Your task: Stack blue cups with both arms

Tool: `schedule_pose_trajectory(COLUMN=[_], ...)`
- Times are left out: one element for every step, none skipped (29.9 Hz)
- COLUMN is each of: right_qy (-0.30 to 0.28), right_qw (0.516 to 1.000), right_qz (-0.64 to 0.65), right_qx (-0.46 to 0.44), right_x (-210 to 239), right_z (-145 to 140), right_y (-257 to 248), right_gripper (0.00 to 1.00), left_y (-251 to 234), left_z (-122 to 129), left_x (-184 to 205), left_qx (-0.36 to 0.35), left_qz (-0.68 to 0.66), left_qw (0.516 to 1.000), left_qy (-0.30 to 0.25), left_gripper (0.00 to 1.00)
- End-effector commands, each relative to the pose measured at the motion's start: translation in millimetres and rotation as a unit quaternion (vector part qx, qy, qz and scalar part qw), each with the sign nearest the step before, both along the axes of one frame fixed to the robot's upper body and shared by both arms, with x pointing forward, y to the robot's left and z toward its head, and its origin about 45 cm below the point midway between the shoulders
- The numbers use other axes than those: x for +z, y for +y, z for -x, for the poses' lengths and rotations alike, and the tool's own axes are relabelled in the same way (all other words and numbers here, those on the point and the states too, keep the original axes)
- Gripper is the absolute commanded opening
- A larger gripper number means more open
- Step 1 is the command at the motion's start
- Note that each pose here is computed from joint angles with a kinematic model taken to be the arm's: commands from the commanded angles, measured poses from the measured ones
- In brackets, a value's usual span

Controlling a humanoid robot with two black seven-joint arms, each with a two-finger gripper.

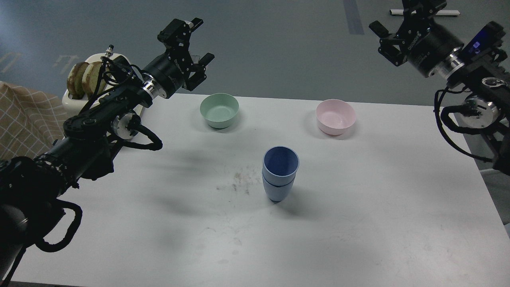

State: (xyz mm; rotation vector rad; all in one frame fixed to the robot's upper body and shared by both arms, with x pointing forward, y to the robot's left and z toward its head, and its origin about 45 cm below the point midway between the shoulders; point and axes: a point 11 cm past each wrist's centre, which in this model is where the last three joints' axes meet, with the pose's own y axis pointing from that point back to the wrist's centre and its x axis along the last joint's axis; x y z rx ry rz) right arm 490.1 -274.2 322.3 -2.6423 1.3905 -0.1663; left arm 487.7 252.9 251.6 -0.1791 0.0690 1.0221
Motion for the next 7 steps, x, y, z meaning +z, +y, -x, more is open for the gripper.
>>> schedule_pose_trajectory(right_qy=[0.021,0.023,0.024,0.022,0.023,0.023,0.023], right_qw=[0.996,0.995,0.993,0.993,0.993,0.993,0.993], right_qz=[-0.086,-0.097,-0.112,-0.116,-0.116,-0.116,-0.115], right_qx=[-0.020,-0.022,-0.025,-0.027,-0.028,-0.028,-0.029], right_x=[-24.9,-27.7,-29.7,-28.8,-29.8,-29.8,-29.7], right_z=[6.8,7.6,8.4,8.1,8.5,8.5,8.5], right_y=[1.5,2.5,3.5,2.7,1.4,1.4,0.7], right_gripper=[1.00,1.00,1.00,1.00,1.00,1.00,1.00], left_y=[5.8,7.5,9.0,8.8,9.8,8.8,9.0], left_z=[2.5,2.3,1.9,1.6,1.4,1.1,1.4], left_x=[-6.4,-6.5,-5.8,-5.0,-4.4,-3.8,-4.6], left_qx=[0.010,0.013,0.017,0.018,0.020,0.019,0.020], left_qz=[0.011,0.012,0.019,0.021,0.024,0.025,0.025], left_qw=[1.000,1.000,1.000,1.000,0.999,0.999,0.999], left_qy=[0.007,0.007,0.006,0.005,0.005,0.004,0.005], left_gripper=[0.98,0.98,0.98,0.98,0.98,0.98,0.98])
